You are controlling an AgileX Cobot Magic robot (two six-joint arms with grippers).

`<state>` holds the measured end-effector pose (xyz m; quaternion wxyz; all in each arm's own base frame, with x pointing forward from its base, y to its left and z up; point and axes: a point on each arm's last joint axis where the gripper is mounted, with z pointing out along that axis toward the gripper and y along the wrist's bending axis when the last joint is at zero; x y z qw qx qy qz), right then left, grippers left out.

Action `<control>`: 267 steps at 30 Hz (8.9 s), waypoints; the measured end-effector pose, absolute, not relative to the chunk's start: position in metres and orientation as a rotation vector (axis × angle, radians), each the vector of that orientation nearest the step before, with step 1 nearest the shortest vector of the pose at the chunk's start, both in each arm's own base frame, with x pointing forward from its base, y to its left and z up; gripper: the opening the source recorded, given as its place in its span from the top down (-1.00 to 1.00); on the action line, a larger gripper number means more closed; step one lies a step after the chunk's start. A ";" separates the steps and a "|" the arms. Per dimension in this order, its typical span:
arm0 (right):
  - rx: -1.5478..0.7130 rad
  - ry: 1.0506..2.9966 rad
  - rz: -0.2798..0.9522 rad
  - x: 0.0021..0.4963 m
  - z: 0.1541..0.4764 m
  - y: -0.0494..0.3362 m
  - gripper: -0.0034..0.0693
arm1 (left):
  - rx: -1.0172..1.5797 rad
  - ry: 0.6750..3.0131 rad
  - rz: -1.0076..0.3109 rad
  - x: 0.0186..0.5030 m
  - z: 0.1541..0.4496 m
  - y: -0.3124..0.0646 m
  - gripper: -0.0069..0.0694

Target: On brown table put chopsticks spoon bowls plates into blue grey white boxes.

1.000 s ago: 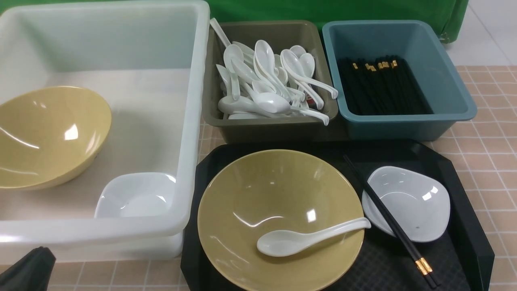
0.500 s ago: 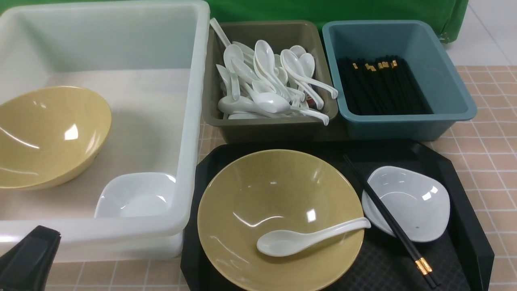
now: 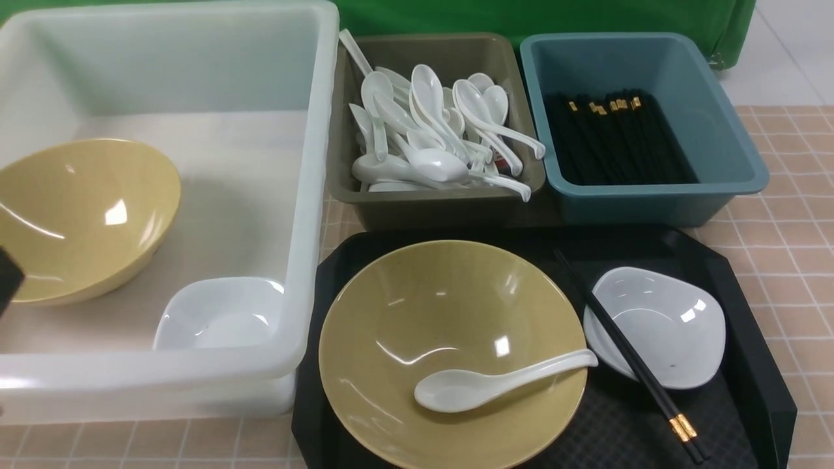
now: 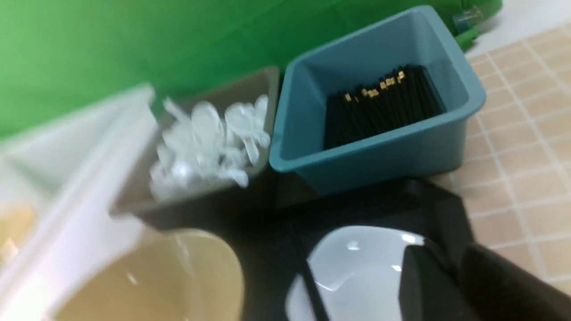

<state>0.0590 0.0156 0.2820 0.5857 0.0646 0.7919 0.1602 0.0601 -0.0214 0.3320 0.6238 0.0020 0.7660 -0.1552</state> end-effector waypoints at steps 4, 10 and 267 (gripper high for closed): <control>-0.185 2.122 0.228 0.096 0.326 0.022 0.81 | 0.095 2.194 -0.138 0.108 0.339 -0.013 0.82; -0.416 2.376 0.248 0.148 0.343 0.032 0.81 | 0.293 2.432 -0.069 0.154 0.345 -0.025 0.82; -1.476 1.845 0.223 0.251 0.466 0.231 0.81 | 0.499 2.450 -0.528 0.315 0.379 -0.066 0.80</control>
